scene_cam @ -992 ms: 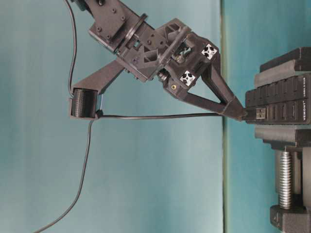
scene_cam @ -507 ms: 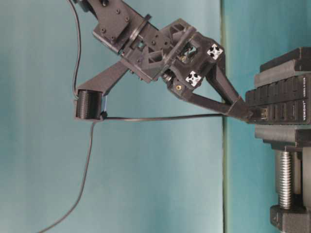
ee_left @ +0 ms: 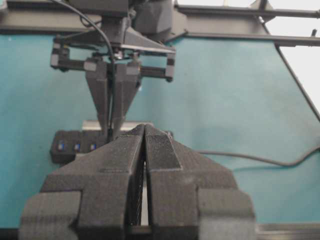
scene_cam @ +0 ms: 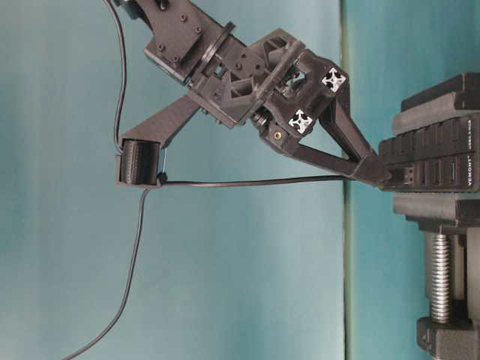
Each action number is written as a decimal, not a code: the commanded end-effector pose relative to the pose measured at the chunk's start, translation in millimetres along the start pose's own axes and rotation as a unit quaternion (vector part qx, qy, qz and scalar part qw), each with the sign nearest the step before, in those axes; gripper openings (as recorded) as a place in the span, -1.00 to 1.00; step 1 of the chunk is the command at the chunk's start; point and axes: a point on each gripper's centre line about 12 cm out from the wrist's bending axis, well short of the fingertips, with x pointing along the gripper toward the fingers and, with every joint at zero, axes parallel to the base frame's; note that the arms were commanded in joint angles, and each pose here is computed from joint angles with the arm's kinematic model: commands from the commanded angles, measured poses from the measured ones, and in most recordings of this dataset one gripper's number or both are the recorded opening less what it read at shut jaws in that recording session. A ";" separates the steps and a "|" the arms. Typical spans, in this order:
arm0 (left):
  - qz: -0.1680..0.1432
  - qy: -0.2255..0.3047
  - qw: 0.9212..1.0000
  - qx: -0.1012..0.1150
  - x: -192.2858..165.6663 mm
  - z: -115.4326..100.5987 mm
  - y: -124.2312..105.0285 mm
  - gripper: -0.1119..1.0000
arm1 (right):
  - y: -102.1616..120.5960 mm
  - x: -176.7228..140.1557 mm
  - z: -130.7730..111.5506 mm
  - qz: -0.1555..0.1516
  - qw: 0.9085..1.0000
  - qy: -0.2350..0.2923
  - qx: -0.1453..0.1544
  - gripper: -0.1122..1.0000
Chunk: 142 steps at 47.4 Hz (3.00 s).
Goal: Insert the USB into the center port of the fixed hub
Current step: 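Push the USB plug into the center port with the right gripper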
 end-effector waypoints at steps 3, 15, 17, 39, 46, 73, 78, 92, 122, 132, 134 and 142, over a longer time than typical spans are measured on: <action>0.000 -0.009 1.000 0.000 1.5 7.8 0.0 -0.79 | 3.0 -0.2 -3.1 0.002 1.000 0.008 0.004 -0.67; 0.000 -0.011 1.000 0.000 1.5 8.6 0.0 -0.79 | 2.8 1.2 -10.0 0.002 1.000 0.019 0.004 -0.67; 0.000 -0.011 1.000 0.000 1.8 9.0 0.0 -0.79 | 2.8 1.4 -11.3 0.002 1.000 0.021 0.005 -0.67; 0.000 -0.008 1.000 0.000 2.6 8.2 0.0 -0.79 | 2.5 8.9 -18.8 0.001 0.999 0.041 0.004 -0.67; 0.000 -0.008 1.000 0.000 2.6 8.2 0.0 -0.79 | 2.5 10.1 -20.2 0.001 0.999 0.047 0.004 -0.67; 0.000 -0.008 1.000 0.000 2.5 7.5 0.1 -0.79 | 2.3 10.7 -23.4 0.000 0.999 0.054 0.003 -0.67; 0.000 -0.007 1.000 0.000 2.5 7.3 0.1 -0.79 | 2.4 10.6 -22.8 0.000 0.999 0.053 0.003 -0.67; 0.000 -0.008 1.000 0.000 2.3 8.2 -0.3 -0.79 | 2.4 10.5 -21.5 0.001 0.999 0.051 0.003 -0.67; 0.000 -0.008 1.000 -0.005 2.6 8.0 -0.2 -0.79 | 2.8 11.4 -24.7 0.000 0.998 0.066 0.001 -0.67; 0.000 -0.009 1.000 -0.005 2.6 8.8 -0.3 -0.79 | 3.1 10.1 -19.6 0.001 0.998 0.058 0.003 -0.67; 0.000 -0.009 1.000 -0.005 2.6 8.8 -0.3 -0.79 | 2.6 9.1 -16.8 0.000 0.999 0.051 0.004 -0.67; 0.000 -0.009 1.000 -0.005 2.6 8.8 -0.3 -0.79 | 2.4 3.8 -2.8 0.001 1.000 0.029 0.004 -0.67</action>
